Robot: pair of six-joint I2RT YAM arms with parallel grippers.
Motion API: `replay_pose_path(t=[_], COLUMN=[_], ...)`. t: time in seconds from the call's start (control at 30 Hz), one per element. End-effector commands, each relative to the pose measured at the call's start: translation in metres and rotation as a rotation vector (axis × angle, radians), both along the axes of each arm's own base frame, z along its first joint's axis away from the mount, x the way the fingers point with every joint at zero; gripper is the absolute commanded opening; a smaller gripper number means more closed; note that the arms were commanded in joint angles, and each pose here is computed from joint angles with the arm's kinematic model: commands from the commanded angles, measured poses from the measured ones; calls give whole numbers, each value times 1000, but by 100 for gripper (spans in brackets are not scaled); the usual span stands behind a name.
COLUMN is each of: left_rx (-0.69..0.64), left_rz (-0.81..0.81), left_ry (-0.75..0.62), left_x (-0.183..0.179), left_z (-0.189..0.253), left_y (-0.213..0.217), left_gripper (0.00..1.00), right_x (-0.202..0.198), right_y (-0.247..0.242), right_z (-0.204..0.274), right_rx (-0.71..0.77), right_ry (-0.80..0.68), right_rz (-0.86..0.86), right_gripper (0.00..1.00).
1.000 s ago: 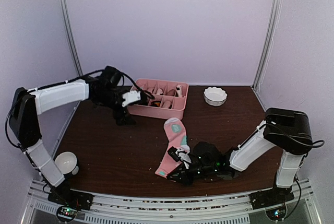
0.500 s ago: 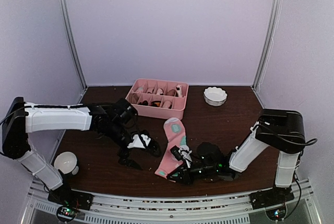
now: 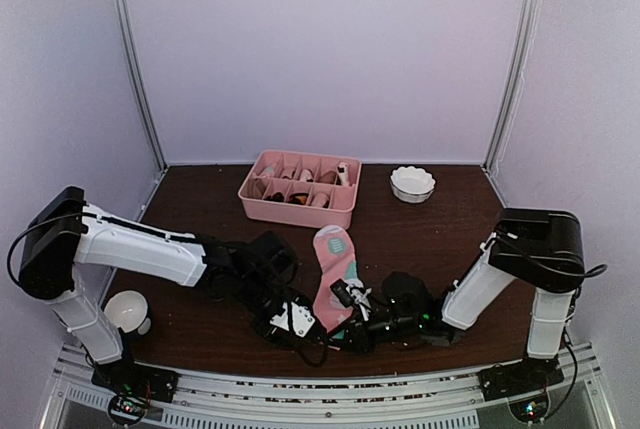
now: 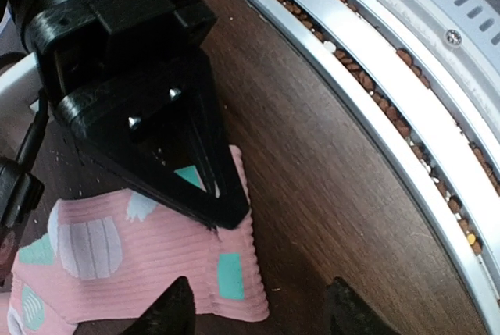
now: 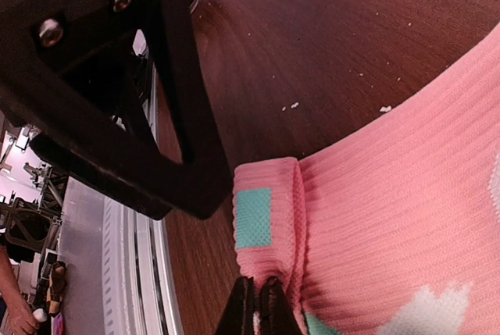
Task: Roll the socks
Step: Roll the sock at the center of the board.
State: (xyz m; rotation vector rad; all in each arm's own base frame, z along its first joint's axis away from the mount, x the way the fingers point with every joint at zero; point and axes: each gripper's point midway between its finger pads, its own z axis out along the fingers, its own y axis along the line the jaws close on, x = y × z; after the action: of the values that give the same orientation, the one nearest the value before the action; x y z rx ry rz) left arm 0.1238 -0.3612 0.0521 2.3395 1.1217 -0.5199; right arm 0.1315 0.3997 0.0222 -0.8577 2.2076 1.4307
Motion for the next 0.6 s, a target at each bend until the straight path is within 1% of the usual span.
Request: replay_pose_path(t=[0.0,0.07,0.1,0.2,0.37,0.47,0.57], left_rx=[-64,-49,-43,-33,-3,8,13], left_rz=[-14,-18,-19,-8,21,46,51], left_ry=[-96,-108,-110,-120,-119,-128,-127], left_x=[7,6,5,8,11,16,16], left_z=[-1,-8,-10,-16,-27,-31,-33], left_y=[-16,-17,-17,-16,-14,-14,-12], left_gripper=[51,39,37,37,45,45,43], right_x=[-24,-23,-23,-23,-23,-22,-23], right_y=[-51,-51,-51,-51,-50,-51,-52], right_z=[-73,-73,-73,-72,-71,-70,-71], right_rx=[-295,-295,-294,-290,-285,-283,-283], right_ry=[183,186,187,189,192,193,201], right_rz=[-18,-19,-18,-16,-13,-16,-16], right_gripper=[0,0,0,0,0,0,0])
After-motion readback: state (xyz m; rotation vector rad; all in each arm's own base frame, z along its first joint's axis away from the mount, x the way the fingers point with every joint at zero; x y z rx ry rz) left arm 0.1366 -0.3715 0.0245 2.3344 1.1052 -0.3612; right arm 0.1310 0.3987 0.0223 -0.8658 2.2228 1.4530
